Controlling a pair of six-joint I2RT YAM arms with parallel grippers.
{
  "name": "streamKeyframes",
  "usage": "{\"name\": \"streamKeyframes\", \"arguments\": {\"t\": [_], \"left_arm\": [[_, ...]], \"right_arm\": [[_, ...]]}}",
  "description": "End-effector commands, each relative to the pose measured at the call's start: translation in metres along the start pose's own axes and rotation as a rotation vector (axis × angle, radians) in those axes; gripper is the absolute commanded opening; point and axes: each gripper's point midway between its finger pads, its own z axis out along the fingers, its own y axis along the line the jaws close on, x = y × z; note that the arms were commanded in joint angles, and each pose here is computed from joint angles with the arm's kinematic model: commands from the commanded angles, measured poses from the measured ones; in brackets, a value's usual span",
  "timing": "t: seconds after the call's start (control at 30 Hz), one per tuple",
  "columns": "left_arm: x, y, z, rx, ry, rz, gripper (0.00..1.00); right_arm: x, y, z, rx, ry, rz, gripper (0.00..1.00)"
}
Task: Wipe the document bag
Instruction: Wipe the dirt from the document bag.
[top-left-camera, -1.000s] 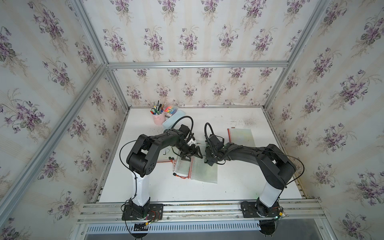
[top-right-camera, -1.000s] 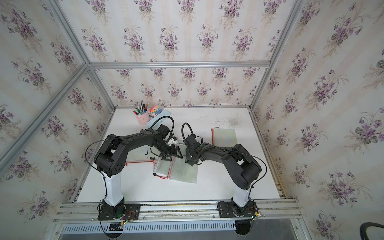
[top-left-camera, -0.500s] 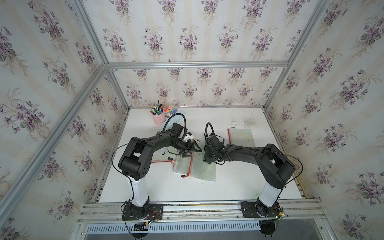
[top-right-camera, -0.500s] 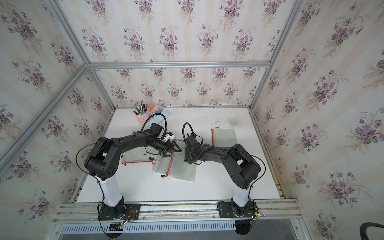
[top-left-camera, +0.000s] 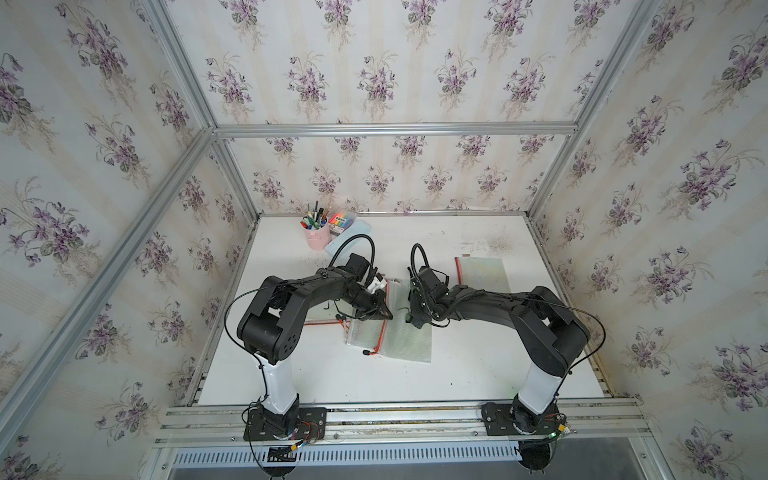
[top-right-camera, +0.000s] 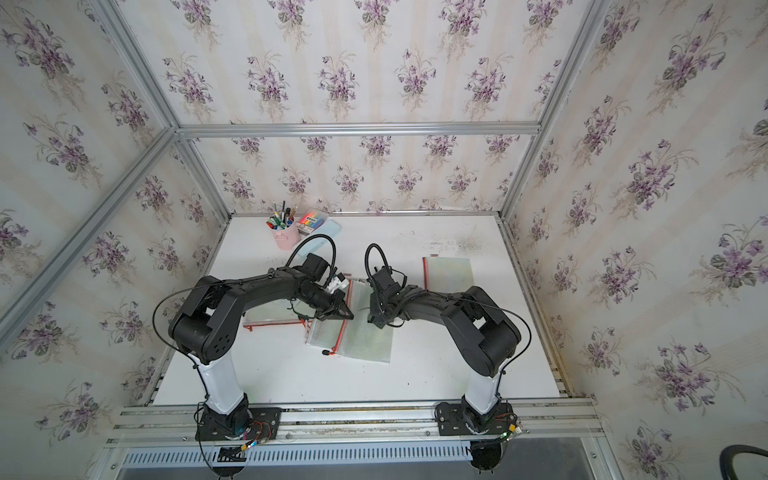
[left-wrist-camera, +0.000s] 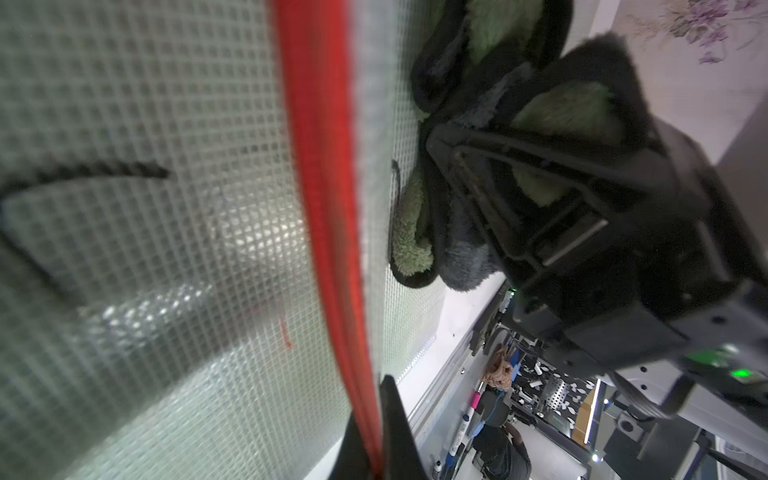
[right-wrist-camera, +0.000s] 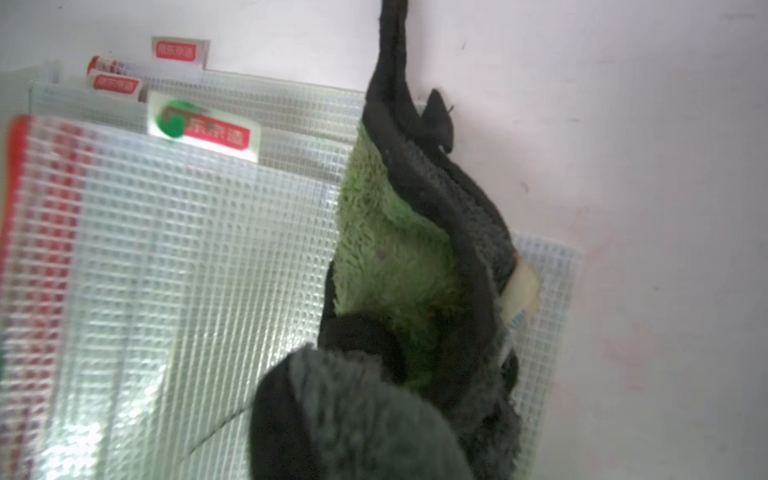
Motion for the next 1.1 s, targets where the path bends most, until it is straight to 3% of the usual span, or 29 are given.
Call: {"name": "streamKeyframes", "arguments": {"t": [0.0, 0.1, 0.23, 0.4, 0.5, 0.6, 0.67, 0.73, 0.9, 0.97, 1.07], "left_arm": [[0.005, 0.01, 0.01, -0.06, 0.03, 0.005, 0.0], [0.002, 0.009, 0.016, -0.07, 0.034, 0.014, 0.0], [-0.003, 0.011, 0.019, -0.074, 0.033, 0.008, 0.0], [-0.004, 0.014, 0.021, -0.081, 0.035, 0.002, 0.0], [0.0, 0.021, 0.027, -0.08, 0.044, -0.027, 0.0], [0.006, 0.031, 0.034, -0.08, 0.056, -0.057, 0.0], [0.007, 0.033, 0.037, -0.072, 0.054, -0.069, 0.0], [0.006, 0.032, 0.039, -0.062, 0.053, -0.078, 0.0], [0.003, 0.032, 0.042, -0.056, 0.052, -0.084, 0.0], [0.001, 0.031, 0.043, -0.056, 0.05, -0.085, 0.0], [0.0, 0.03, 0.042, -0.058, 0.044, -0.084, 0.0]], "right_arm": [[0.011, 0.005, -0.025, 0.051, 0.054, -0.097, 0.13], [0.002, 0.038, -0.04, -0.034, 0.018, -0.162, 0.12], [0.016, 0.057, -0.014, -0.128, 0.085, -0.154, 0.12], [0.034, 0.018, 0.02, 0.01, 0.12, -0.087, 0.11], [0.03, -0.007, 0.022, 0.035, 0.071, -0.006, 0.12], [0.026, -0.052, 0.02, 0.234, 0.073, -0.005, 0.11], [0.023, -0.064, 0.015, 0.284, 0.07, -0.018, 0.11], [0.013, -0.044, 0.006, 0.219, 0.045, -0.065, 0.11], [0.01, 0.053, -0.009, -0.056, 0.027, -0.202, 0.13], [0.02, 0.051, 0.0, -0.026, 0.073, -0.211, 0.12], [0.036, 0.006, 0.012, 0.106, 0.133, -0.187, 0.11]]}}
